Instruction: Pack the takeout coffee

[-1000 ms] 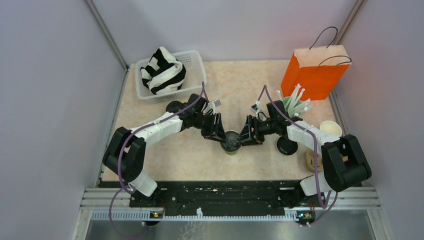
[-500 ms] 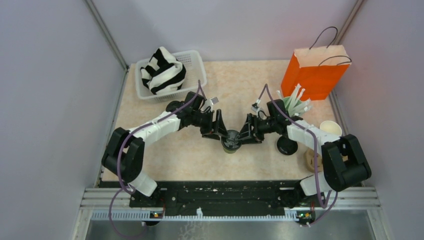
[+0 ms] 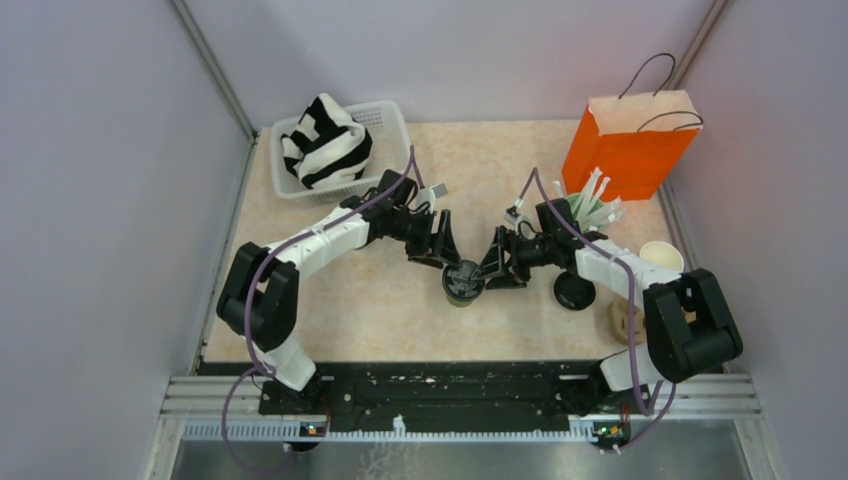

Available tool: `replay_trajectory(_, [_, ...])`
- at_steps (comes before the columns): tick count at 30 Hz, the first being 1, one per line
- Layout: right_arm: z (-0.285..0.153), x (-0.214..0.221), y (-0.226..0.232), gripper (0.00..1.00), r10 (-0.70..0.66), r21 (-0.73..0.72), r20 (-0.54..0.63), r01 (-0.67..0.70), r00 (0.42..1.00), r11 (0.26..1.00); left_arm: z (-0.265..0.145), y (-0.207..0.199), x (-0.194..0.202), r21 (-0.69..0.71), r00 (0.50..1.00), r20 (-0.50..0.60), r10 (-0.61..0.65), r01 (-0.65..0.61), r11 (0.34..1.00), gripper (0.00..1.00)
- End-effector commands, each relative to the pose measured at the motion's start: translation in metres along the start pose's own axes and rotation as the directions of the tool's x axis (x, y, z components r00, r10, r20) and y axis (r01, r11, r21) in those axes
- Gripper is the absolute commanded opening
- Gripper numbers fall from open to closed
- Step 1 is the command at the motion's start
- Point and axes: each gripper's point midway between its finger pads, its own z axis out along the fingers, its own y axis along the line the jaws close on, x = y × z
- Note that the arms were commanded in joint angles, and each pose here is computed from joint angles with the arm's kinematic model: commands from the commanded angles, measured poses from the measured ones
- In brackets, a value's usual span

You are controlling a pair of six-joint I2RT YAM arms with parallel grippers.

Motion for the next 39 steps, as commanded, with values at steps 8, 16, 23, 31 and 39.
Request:
replay_trajectory(8, [-0.005, -0.002, 0.013, 0.62, -0.016, -0.046, 0.004, 0.016, 1.0, 0.999, 0.0, -0.002, -0.002, 0.003, 0.999, -0.016, 0.043, -0.043, 0.999, 0.57])
replay_trajectory(16, [-0.009, -0.004, 0.022, 0.61, -0.005, -0.064, 0.019, 0.006, 1.0, 0.998, -0.001, -0.003, 0.0, -0.002, 1.0, -0.001, -0.003, 0.003, 1.0, 0.43])
replay_trajectory(23, [-0.008, -0.005, 0.017, 0.59, -0.001, -0.048, 0.036, 0.002, 0.999, 0.999, -0.003, -0.005, 0.004, 0.01, 0.999, 0.017, -0.039, 0.039, 0.999, 0.41])
replay_trajectory(31, [-0.001, -0.008, 0.003, 0.48, 0.006, -0.011, 0.051, -0.005, 0.999, 1.0, 0.001, -0.001, 0.007, 0.009, 0.998, 0.013, -0.056, 0.056, 0.998, 0.4])
replay_trajectory(39, [0.011, 0.003, -0.019, 0.46, 0.042, -0.026, 0.028, -0.041, 0.999, 0.999, 0.005, 0.016, 0.018, -0.043, 0.997, 0.0, -0.079, 0.079, 0.996, 0.39])
